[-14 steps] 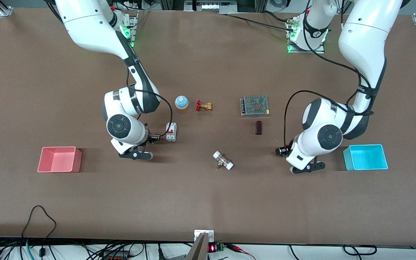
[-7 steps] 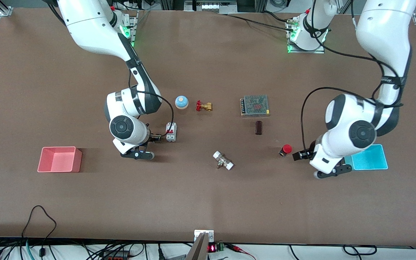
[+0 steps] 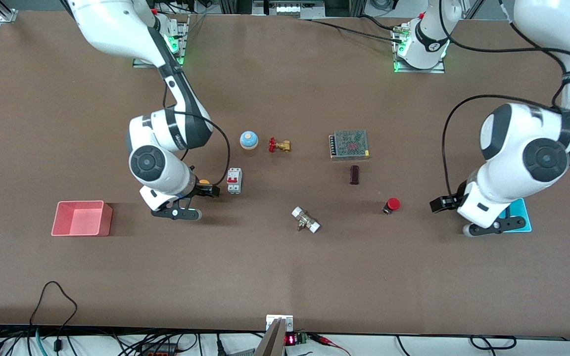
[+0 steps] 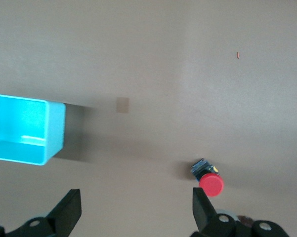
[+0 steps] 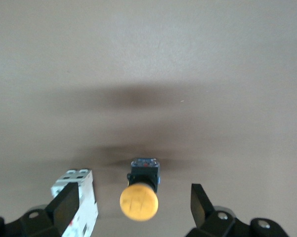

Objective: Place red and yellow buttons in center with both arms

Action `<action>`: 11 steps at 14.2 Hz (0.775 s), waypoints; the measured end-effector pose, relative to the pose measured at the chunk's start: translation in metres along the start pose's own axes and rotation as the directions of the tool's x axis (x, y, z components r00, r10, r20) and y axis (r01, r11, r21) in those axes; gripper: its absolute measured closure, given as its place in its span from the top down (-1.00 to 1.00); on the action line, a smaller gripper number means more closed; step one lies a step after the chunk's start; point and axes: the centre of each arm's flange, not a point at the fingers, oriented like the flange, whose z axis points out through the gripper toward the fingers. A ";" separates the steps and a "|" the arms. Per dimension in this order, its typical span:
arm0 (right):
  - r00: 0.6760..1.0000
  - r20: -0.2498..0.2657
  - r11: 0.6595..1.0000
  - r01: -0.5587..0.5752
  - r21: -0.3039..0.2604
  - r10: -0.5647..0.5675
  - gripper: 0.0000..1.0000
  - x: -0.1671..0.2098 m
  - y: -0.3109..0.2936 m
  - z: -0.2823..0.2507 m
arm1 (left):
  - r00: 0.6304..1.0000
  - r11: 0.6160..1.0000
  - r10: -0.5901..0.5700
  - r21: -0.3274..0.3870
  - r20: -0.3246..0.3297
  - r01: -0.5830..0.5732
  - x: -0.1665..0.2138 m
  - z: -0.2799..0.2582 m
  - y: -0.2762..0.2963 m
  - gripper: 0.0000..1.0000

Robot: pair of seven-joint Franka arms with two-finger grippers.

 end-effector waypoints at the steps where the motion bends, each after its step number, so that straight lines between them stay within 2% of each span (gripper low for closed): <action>1: 1.000 -0.002 1.000 -0.005 0.004 0.005 1.00 0.000 0.005 -0.022 | 1.000 1.000 0.014 0.004 -0.001 -0.014 -0.001 -0.011 -0.009 0.98; 5: 0.999 -0.009 0.999 -0.038 0.024 0.038 1.00 -0.007 0.037 -0.114 | 0.999 0.998 0.052 0.017 -0.009 -0.052 -0.010 -0.056 -0.041 1.00; 9: 0.994 -0.053 0.995 -0.095 0.039 0.097 1.00 -0.003 0.090 -0.169 | 0.997 0.997 0.071 0.027 -0.016 -0.071 -0.022 -0.089 -0.053 1.00; 11: 0.993 -0.078 0.996 -0.082 0.041 0.085 1.00 0.003 0.129 -0.191 | 0.996 0.996 0.089 0.032 -0.014 -0.089 -0.026 -0.101 -0.062 1.00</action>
